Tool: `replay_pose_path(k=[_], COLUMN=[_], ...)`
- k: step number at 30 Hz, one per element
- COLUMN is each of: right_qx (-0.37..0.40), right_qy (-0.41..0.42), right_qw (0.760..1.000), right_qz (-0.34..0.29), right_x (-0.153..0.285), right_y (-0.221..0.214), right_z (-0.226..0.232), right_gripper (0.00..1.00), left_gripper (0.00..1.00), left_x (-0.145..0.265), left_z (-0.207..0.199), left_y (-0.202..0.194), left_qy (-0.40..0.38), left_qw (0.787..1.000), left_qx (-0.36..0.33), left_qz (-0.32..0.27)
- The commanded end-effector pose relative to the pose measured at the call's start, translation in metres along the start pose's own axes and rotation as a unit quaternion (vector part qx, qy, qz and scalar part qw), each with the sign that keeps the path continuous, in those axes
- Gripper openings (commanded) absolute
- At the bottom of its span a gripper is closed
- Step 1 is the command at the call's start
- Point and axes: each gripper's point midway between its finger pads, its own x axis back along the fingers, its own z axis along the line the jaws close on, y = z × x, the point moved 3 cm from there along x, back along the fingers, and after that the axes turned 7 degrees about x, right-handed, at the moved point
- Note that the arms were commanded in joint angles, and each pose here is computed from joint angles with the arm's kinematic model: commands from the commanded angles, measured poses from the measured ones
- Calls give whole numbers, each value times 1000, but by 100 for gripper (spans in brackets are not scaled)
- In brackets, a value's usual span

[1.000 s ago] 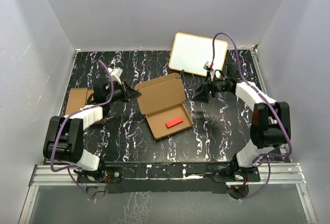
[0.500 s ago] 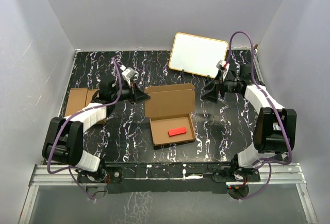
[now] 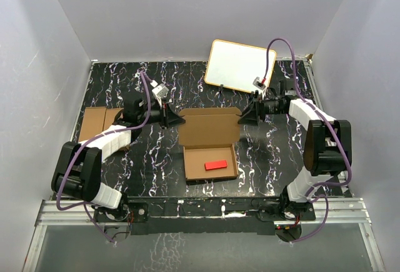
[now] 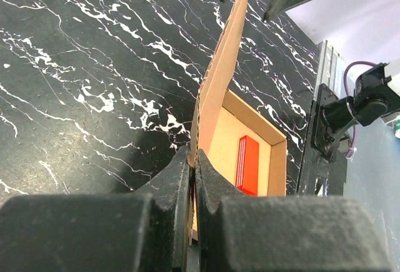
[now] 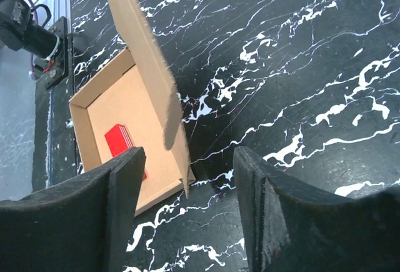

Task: Fold the paper box

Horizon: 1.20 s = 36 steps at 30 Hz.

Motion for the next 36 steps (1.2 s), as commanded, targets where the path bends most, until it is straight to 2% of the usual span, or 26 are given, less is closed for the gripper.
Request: replay_pose_path(k=[1,4,9,15,16,17,21,25,32,36], right_qx=[28,31,40,70,74,76,85,91,93,91], right_qy=[14,25,26,39,38,37,31,36,37,37], right_qw=[1000,999,999,997,997,996,996,995,995,995], right_qz=[-2,6,8,3,3,4,11,11,10,10], right_x=[-4,-10,-10,-8,-8,-7,-6,-6,-6,-6], right_y=[11,11,13,18,18,18,17,17,17,17], right_z=[-5,-2,0,7,8,8,7,8,9,9], right_gripper=[59,48,23,9,8,8,8,8,8,8], left_gripper=[0,0,0,0,1,8,26,35,32,19], left_x=[-2,-3,-3,-2,-2,-1,5,10,11,7], left_z=[-14,-15,-13,-11,-10,-10,-13,-12,-9,-6], left_y=[14,14,12,14,14,15,16,15,11,9], left_qy=[-34,-37,-30,-16,-11,-7,8,15,6,-3], left_qw=[999,999,999,999,1000,1000,999,999,1000,1000], left_qx=[-32,-30,-29,-30,-29,-29,-34,-33,-19,-9], left_qz=[-2,0,1,-3,-4,-6,-11,-6,8,16])
